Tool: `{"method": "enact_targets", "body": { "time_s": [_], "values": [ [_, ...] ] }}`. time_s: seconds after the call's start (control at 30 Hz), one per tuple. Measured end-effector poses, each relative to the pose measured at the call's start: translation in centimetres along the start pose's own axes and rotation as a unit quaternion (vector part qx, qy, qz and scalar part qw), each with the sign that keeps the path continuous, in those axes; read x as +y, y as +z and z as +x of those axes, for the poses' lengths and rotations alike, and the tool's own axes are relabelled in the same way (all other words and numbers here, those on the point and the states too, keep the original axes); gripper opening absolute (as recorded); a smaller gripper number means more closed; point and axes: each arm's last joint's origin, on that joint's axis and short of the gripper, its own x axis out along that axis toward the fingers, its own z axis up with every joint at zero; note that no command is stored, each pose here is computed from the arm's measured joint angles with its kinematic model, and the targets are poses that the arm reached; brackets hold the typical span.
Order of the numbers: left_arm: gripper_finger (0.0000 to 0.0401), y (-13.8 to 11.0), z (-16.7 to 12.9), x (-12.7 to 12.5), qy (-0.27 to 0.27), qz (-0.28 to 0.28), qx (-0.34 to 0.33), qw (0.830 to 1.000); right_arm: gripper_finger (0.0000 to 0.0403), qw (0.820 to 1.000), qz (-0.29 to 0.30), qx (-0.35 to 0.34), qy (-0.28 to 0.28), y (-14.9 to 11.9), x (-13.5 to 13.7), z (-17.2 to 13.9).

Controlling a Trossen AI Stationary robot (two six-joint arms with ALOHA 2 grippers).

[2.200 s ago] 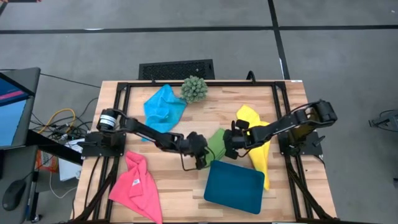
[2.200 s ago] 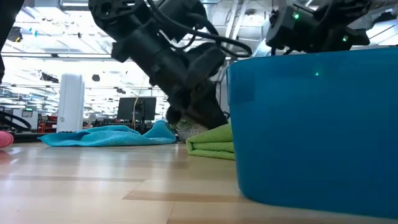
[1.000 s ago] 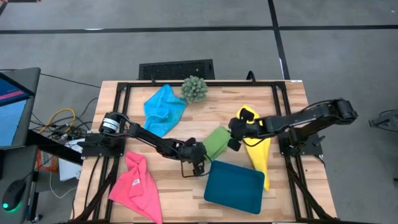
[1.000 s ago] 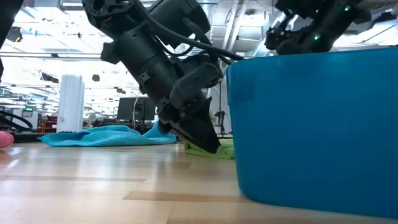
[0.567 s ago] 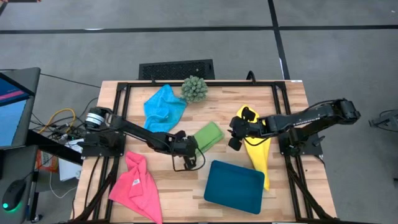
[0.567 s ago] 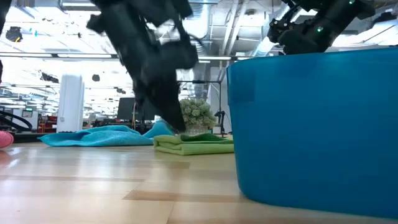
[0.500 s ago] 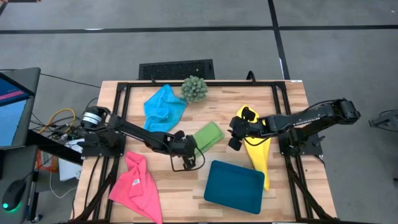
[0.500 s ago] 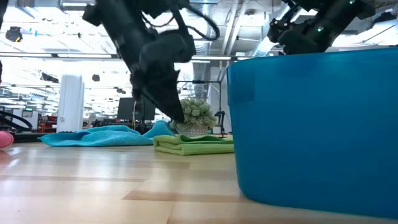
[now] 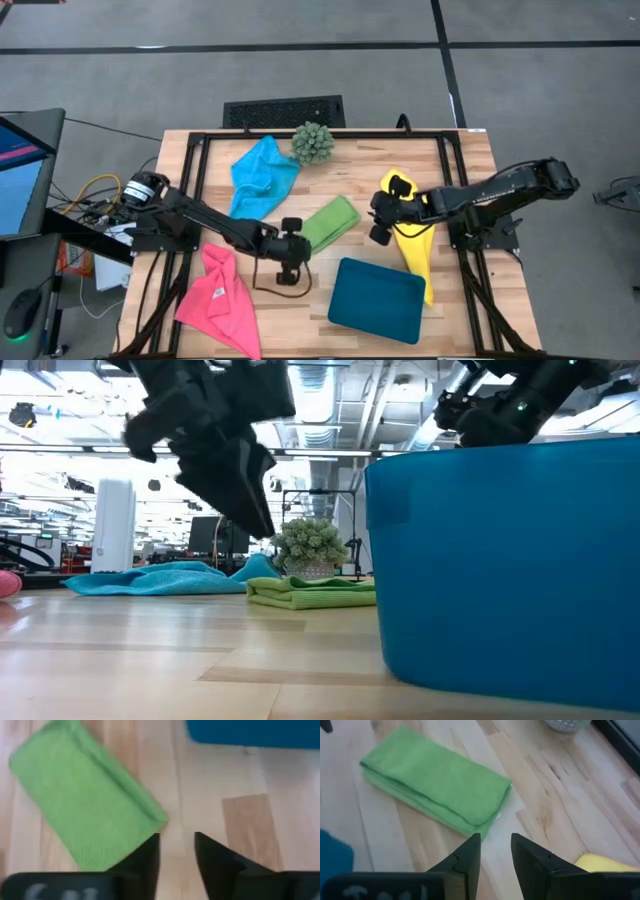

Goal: Fold microfiber towels
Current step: Put the folded green microfiber cloth into the blue bin

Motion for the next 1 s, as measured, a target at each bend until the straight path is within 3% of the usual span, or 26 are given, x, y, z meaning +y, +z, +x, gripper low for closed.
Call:
{"method": "enact_targets", "body": {
  "time_s": [0.1,0.2,0.33,0.43,0.5,0.57,0.63,0.77,0.9,1.0],
  "values": [
    [0.0179,0.4,0.2,-0.7,0.016,0.005,-0.028,0.999,0.0134,1.000,-0.002,0.009,0.001,-0.3,0.3,-0.1],
    [0.0219,1.9,0.0,-0.4,0.028,-0.078,-0.104,0.991,0.0134,1.000,0.002,0.010,0.002,-0.4,0.4,-0.2],
    [0.0239,3.6,-0.7,1.4,0.077,-0.201,-0.162,0.963,0.0134,1.000,0.011,0.014,0.001,-0.4,0.3,-0.2],
    [0.0241,4.4,-1.5,3.9,0.079,-0.225,-0.118,0.964,0.0134,1.000,0.018,0.019,-0.001,-0.6,0.3,-0.2],
    [0.0242,4.2,-1.7,5.7,0.082,-0.269,-0.070,0.957,0.0134,1.000,0.017,0.023,0.000,-0.7,0.4,-0.2],
    [0.0242,3.1,-1.6,7.2,0.102,-0.359,-0.021,0.928,0.0134,1.000,0.016,0.026,0.002,-0.8,0.6,-0.3],
    [0.0242,1.7,-1.4,8.0,0.116,-0.447,0.030,0.886,0.0134,1.000,0.017,0.026,0.004,-0.9,0.7,-0.4],
    [0.0242,-0.9,-0.5,6.9,0.091,-0.571,0.107,0.808,0.0134,1.000,0.014,0.026,0.007,-1.0,0.9,-0.5],
    [0.0242,-1.3,0.0,5.1,0.068,-0.661,0.085,0.743,0.0134,1.000,0.011,0.025,0.007,-1.0,1.0,-0.5],
    [0.0242,-1.2,0.6,4.6,0.048,-0.705,0.044,0.706,0.0134,1.000,0.006,0.024,0.010,-1.1,1.3,-0.6]
  ]
}}
